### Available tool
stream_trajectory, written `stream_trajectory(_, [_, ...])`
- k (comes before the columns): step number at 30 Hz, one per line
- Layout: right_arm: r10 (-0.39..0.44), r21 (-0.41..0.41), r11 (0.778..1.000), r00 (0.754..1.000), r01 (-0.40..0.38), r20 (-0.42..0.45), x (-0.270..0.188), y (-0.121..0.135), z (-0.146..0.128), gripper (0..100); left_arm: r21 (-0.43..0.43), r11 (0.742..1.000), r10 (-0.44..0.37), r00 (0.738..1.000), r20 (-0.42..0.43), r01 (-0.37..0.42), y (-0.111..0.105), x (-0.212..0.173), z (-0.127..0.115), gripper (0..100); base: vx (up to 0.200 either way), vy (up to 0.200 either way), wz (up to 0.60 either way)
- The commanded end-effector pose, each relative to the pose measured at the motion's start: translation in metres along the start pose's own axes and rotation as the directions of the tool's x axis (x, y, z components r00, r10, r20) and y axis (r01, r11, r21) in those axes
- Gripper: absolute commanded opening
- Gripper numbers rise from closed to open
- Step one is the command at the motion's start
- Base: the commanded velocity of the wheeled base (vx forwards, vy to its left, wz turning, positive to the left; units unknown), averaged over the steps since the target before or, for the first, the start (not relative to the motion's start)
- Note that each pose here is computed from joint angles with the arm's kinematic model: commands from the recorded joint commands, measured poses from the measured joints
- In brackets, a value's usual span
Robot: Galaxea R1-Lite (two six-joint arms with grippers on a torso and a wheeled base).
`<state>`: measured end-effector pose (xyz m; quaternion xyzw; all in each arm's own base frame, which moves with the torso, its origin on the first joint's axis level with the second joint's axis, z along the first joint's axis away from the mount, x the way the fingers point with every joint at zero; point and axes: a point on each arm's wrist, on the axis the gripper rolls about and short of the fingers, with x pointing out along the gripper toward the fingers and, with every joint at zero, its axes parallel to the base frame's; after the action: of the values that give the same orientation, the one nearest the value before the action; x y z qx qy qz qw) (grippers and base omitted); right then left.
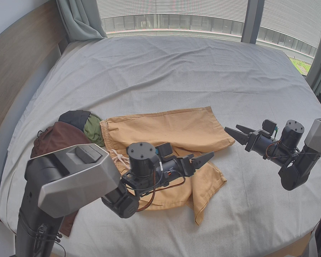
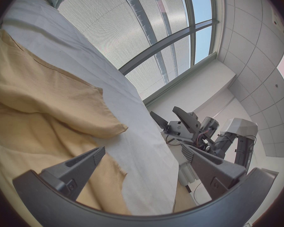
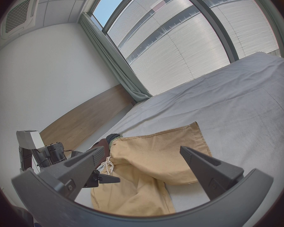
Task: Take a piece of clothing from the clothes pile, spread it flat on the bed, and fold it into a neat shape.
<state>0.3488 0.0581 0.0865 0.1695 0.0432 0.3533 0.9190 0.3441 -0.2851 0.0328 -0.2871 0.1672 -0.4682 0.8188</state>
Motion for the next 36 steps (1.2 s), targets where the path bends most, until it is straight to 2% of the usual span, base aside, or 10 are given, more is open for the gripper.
stream_trajectory(1, [-0.002,0.032,0.999,1.000,0.002,-0.027,-0.002,0.002,-0.008,100,0.056,0.998,0.038,0.999,-0.004,-0.037,0.003,-0.054,0.027,100,0.000,0.000,0.00])
stream_trajectory(4, [-0.003,0.038,0.999,0.999,0.004,-0.035,-0.003,0.003,-0.010,100,0.075,0.993,0.089,0.996,0.006,-0.090,0.013,-0.079,0.037,100,0.000,0.000,0.00])
stream_trajectory(8, [-0.003,0.050,0.999,0.999,0.006,-0.054,-0.005,0.005,-0.015,100,0.092,0.988,0.120,0.993,0.010,-0.121,0.019,-0.109,0.049,100,0.000,0.000,0.00])
stream_trajectory(19, [0.011,0.075,0.997,0.995,-0.003,-0.099,-0.006,0.015,-0.027,100,0.092,0.964,0.251,0.968,-0.025,-0.248,0.046,-0.187,0.051,100,0.000,0.000,0.00])
stream_trajectory(24, [0.009,0.083,0.997,0.994,0.000,-0.110,-0.008,0.016,-0.029,100,0.096,0.955,0.282,0.959,-0.013,-0.280,0.056,-0.206,0.043,100,0.000,0.000,0.00])
stream_trajectory(31, [0.015,0.098,0.995,0.991,-0.002,-0.136,-0.011,0.019,-0.036,100,0.082,0.951,0.301,0.953,-0.020,-0.298,0.057,-0.223,0.043,100,0.000,0.000,0.00])
stream_trajectory(36, [0.029,0.099,0.995,0.990,-0.015,-0.141,-0.009,0.024,-0.037,100,0.109,0.944,0.317,0.948,-0.037,-0.311,0.059,-0.230,0.038,100,0.000,0.000,0.00])
